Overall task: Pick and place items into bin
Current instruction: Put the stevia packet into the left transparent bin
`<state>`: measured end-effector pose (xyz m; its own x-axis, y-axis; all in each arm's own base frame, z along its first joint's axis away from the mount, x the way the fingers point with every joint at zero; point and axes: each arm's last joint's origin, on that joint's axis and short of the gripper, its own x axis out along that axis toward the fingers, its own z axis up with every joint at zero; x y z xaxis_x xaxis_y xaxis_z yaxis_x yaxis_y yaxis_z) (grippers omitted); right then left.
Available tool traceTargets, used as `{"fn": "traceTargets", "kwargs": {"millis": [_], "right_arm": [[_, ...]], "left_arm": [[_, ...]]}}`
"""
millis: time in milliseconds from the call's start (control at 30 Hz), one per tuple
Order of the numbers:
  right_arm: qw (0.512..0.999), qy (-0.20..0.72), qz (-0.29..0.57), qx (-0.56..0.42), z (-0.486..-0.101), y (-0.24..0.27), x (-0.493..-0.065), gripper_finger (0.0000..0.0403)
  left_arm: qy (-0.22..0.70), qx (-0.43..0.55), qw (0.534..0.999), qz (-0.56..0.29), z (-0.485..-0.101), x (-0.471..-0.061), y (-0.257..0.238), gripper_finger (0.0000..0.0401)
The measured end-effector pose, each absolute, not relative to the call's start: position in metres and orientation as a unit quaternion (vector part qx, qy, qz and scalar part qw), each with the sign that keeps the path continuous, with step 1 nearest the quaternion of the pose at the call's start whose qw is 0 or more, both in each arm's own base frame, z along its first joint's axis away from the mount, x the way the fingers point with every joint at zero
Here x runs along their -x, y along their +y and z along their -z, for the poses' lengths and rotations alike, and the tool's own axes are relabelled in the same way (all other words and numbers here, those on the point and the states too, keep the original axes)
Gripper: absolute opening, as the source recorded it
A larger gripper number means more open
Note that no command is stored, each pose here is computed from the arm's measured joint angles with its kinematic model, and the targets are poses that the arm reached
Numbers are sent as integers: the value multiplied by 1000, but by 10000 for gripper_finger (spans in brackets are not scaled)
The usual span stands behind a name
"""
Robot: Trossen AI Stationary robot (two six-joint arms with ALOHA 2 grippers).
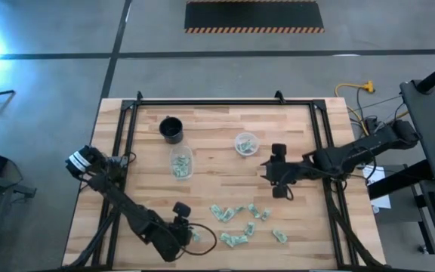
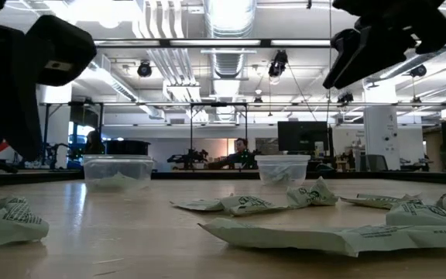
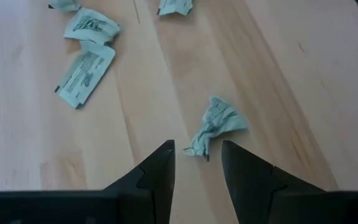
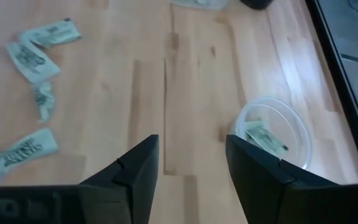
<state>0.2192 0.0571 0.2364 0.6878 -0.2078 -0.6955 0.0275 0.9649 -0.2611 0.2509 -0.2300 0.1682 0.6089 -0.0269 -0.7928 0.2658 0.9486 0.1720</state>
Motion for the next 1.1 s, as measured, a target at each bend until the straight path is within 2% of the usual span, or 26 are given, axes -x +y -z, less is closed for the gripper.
{"fn": "traceTargets", "kwargs": {"millis": [567, 1100], "right_arm": [[918, 375, 54, 115, -238, 63, -220, 176], [918, 377, 55, 115, -236, 63, -220, 175]], "left_arm": [[482, -92, 864, 115, -146, -269, -217, 115], [476, -102, 865, 125, -150, -269, -216, 9]]}}
